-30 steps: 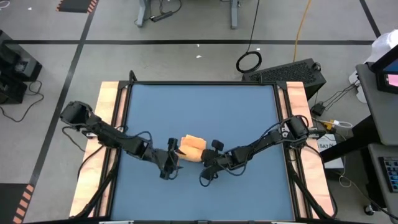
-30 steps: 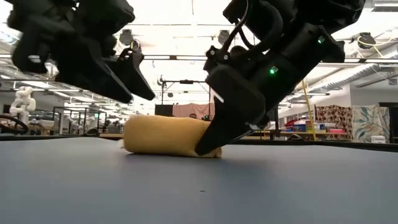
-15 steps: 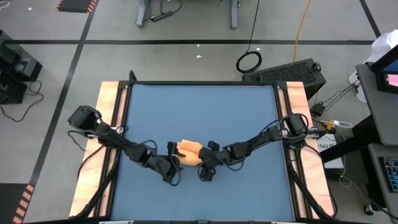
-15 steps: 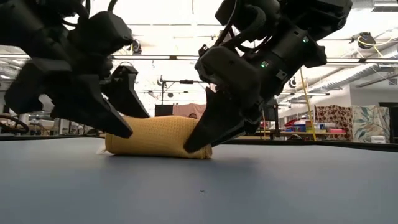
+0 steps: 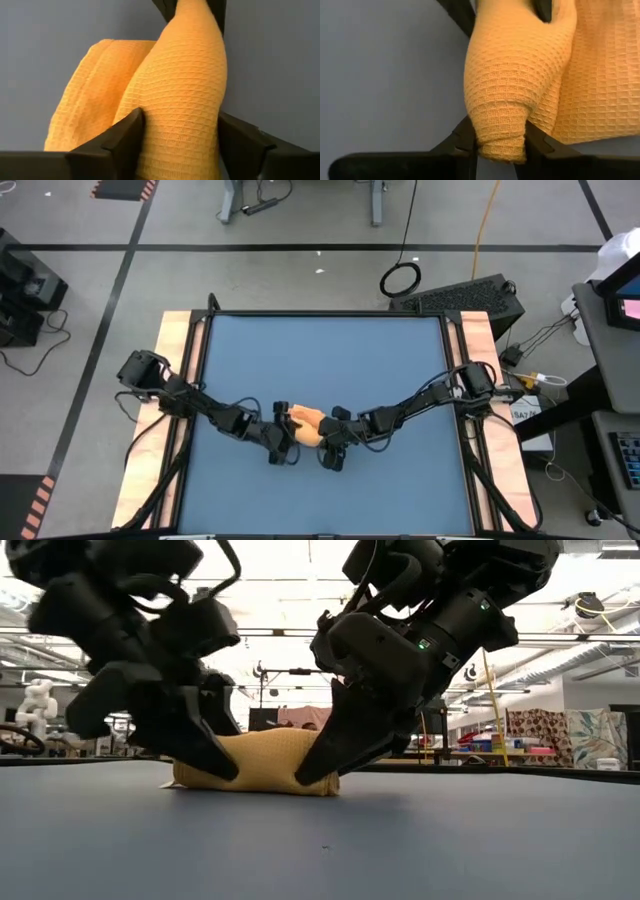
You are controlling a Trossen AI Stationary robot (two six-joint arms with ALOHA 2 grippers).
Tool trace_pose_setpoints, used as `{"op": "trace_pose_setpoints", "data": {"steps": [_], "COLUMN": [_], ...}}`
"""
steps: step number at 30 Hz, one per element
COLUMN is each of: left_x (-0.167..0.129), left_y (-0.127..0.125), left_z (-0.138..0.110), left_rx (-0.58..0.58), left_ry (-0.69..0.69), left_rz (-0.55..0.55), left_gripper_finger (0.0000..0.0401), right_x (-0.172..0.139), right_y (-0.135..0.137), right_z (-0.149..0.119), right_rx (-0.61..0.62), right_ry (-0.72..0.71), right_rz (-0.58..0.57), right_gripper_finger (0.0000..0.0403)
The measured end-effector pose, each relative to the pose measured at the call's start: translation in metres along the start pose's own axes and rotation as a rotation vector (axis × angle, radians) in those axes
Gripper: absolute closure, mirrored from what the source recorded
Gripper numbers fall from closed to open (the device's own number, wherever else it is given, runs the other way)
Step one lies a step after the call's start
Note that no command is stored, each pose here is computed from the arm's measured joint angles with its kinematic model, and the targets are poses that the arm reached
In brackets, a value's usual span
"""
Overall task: Roll towel into tight, uniform cylinder
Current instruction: Roll the orange microfiber cloth
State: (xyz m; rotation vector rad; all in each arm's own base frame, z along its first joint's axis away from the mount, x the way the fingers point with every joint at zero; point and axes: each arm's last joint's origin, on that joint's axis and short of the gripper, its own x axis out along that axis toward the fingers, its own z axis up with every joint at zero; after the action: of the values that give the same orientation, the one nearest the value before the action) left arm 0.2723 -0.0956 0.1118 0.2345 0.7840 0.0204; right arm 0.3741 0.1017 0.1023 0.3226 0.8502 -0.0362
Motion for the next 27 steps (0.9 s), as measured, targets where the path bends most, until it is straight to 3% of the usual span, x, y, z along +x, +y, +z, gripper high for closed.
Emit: {"op": "trace_pose_setpoints", "data": {"steps": [4,9,16,20,27], "left_x": [0.005,0.009,0.014,0.015,0.017], "left_y": [0.012,0.024,0.040,0.046,0.054], "left_z": [0.000,0.000,0.000,0.000,-0.001], "left_rx": [-0.065,-0.109,-0.252,-0.335,-0.473], "left_ry": [0.024,0.034,0.058,0.074,0.101], "left_rz": [-0.092,-0.170,-0.271,-0.344,-0.388], "left_gripper_finger": [0.0216,0.0285,0.0290,0.0284,0.0282], "right_x": [-0.009,-0.036,-0.075,-0.072,-0.030], "right_y": [0.001,0.007,0.039,0.057,0.062], "right_z": [0.001,-0.002,0.002,0.002,-0.013], "right_rx": [-0.041,-0.162,-0.301,-0.373,-0.522], "right_ry": [0.015,0.088,-0.084,-0.231,-0.290], "right_rz": [-0.052,-0.099,-0.238,-0.280,-0.320], "right_gripper_finger": [0.0292,0.0200,0.0093,0.0078,0.0088]}}
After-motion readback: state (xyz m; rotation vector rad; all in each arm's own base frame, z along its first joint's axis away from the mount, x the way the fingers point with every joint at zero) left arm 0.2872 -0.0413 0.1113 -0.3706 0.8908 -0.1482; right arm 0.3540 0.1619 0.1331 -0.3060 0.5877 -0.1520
